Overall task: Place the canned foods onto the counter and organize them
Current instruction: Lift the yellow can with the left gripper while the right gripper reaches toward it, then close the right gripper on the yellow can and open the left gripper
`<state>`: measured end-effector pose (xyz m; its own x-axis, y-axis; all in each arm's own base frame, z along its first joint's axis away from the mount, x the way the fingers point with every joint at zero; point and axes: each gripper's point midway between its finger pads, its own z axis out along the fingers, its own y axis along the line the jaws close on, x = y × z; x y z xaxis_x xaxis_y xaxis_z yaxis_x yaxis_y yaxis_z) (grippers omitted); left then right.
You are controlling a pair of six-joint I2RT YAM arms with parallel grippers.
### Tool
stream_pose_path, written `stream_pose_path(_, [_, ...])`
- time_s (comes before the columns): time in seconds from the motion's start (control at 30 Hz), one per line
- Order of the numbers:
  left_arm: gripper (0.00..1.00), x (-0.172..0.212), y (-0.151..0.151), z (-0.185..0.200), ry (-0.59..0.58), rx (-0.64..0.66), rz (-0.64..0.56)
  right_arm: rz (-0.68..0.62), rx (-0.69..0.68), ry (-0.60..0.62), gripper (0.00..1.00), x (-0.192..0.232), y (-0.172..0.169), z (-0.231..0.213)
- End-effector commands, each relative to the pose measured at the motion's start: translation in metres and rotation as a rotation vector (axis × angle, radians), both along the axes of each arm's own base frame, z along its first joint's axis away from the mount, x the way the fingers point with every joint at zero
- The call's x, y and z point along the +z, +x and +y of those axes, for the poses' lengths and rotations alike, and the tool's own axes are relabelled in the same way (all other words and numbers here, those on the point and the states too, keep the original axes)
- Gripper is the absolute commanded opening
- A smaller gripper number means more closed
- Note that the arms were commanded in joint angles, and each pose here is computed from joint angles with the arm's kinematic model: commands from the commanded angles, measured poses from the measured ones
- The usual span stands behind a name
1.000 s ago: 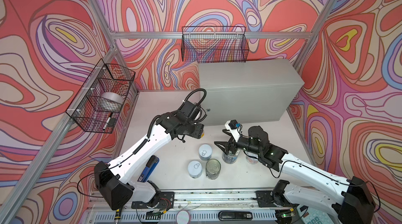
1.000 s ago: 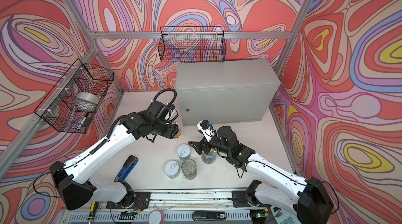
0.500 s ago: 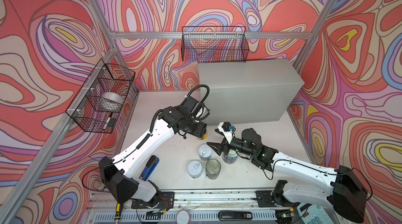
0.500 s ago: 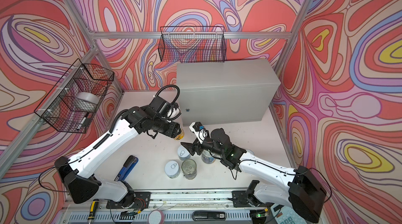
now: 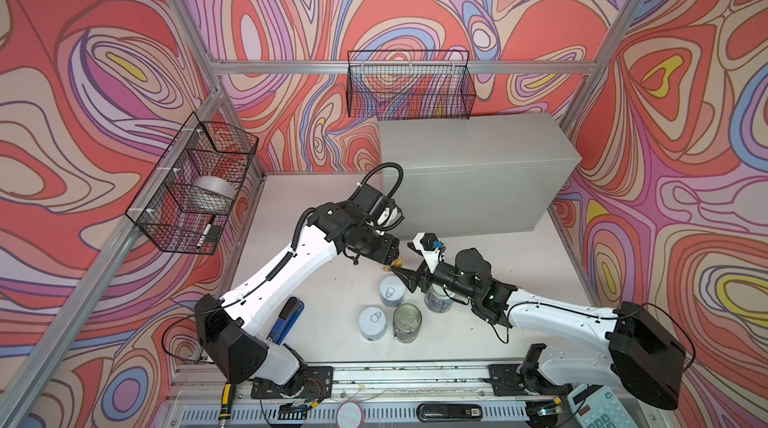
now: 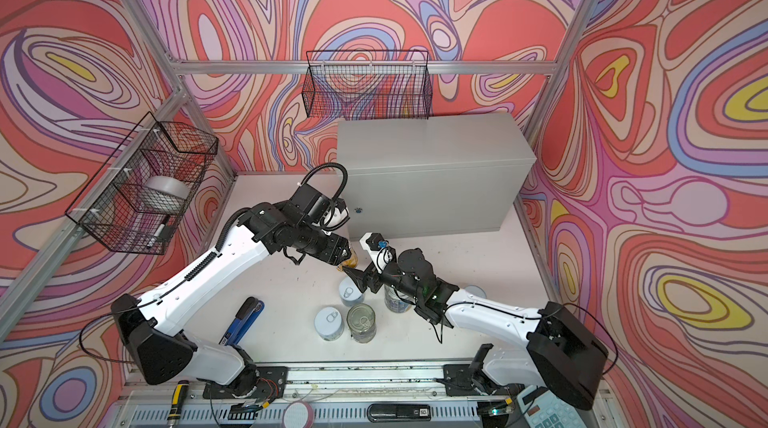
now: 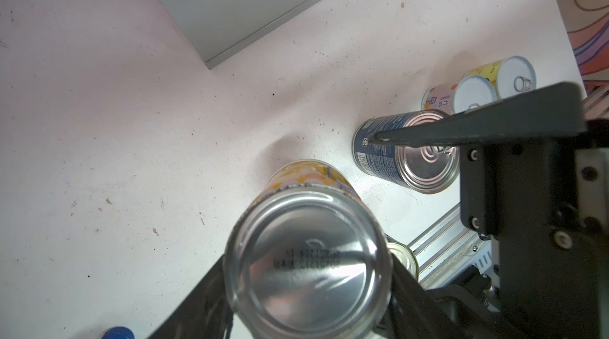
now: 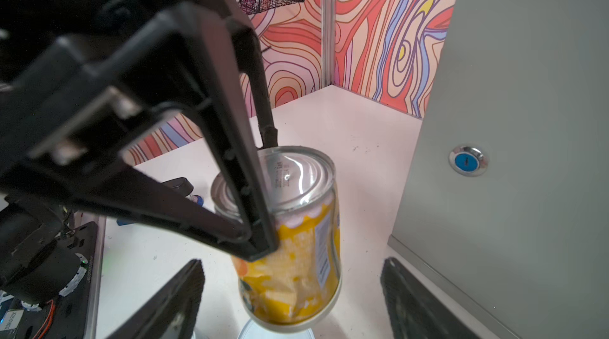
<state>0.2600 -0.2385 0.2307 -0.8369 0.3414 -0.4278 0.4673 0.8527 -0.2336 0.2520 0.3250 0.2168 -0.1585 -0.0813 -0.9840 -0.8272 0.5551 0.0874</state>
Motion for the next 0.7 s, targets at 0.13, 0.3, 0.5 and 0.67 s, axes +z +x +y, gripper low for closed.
stream_pose_path(0.13, [0.47, 0.02, 0.005, -0.013, -0.091, -0.014, -0.028, -0.028, 0.007, 0.031, 0.87, 0.009, 0.004, 0.012])
stream_pose_path(0.3, [0.47, 0.021, 0.005, -0.016, -0.099, -0.029, -0.029, -0.049, 0.012, 0.047, 0.87, 0.013, 0.004, 0.016])
stream_pose_path(0.5, [0.47, 0.02, 0.004, -0.017, -0.096, -0.04, -0.023, -0.056, 0.029, 0.058, 0.87, 0.014, 0.004, 0.023])
stream_pose_path(0.67, [0.46, 0.021, 0.002, -0.018, -0.111, -0.058, -0.011, -0.059, 0.035, 0.056, 0.8, 0.012, 0.004, 0.027])
